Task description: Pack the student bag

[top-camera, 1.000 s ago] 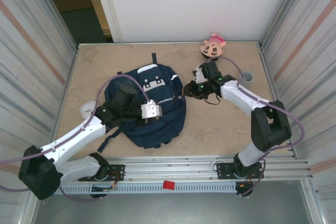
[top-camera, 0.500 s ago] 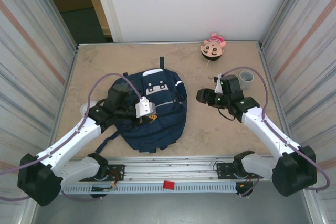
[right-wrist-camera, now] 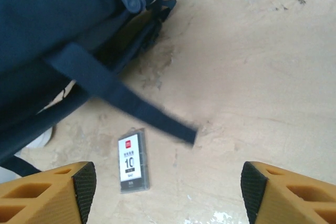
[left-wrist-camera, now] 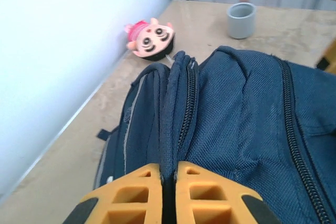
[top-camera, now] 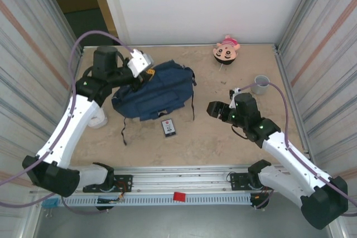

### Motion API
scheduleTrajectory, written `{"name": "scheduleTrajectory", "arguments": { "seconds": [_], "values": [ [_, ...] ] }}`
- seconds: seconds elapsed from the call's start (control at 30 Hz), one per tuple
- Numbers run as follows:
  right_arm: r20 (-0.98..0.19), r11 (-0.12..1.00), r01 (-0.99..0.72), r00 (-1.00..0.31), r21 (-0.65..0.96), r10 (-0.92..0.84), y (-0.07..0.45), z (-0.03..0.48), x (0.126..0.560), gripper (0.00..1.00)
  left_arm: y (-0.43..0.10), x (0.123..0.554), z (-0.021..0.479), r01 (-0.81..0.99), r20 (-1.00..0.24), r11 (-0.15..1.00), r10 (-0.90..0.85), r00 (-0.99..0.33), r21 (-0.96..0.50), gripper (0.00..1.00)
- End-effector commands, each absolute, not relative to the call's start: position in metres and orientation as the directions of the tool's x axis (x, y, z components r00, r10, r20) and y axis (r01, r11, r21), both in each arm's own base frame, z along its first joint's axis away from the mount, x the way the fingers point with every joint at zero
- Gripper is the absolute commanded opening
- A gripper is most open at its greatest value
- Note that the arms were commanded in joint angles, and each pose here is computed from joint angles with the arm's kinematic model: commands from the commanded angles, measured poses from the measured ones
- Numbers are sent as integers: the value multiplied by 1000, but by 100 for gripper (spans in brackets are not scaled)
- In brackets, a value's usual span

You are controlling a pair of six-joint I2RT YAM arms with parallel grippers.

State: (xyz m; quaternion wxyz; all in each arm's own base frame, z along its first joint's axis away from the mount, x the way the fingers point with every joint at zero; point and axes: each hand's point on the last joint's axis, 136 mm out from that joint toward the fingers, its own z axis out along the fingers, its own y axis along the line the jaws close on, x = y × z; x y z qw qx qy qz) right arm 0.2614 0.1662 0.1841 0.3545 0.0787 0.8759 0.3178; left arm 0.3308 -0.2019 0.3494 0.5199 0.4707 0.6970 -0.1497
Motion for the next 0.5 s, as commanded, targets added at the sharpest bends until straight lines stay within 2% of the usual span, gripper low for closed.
{"name": "scheduleTrajectory", "arguments": {
  "seconds": [0.0,0.07,0.23,0.37,0.47],
  "values": [
    [-589,779,-80,-704,621,397,168,190,267,74,-204,348,416,739,-871,523,459,175,424,1],
    [-598,794,-101,-716,599,360,177,187,264,74,-206,358,417,736,-873,532,458,167,420,1],
    [-644,918,-148,-753,368,137,208,154,249,75,-202,379,407,723,-883,575,457,105,383,0],
    [-637,948,-230,-770,218,-40,255,122,241,85,-190,393,403,706,-898,618,436,58,346,0],
    [-629,951,-285,-762,119,-150,292,101,245,87,-177,402,405,685,-910,653,414,33,322,0]
  ]
}}
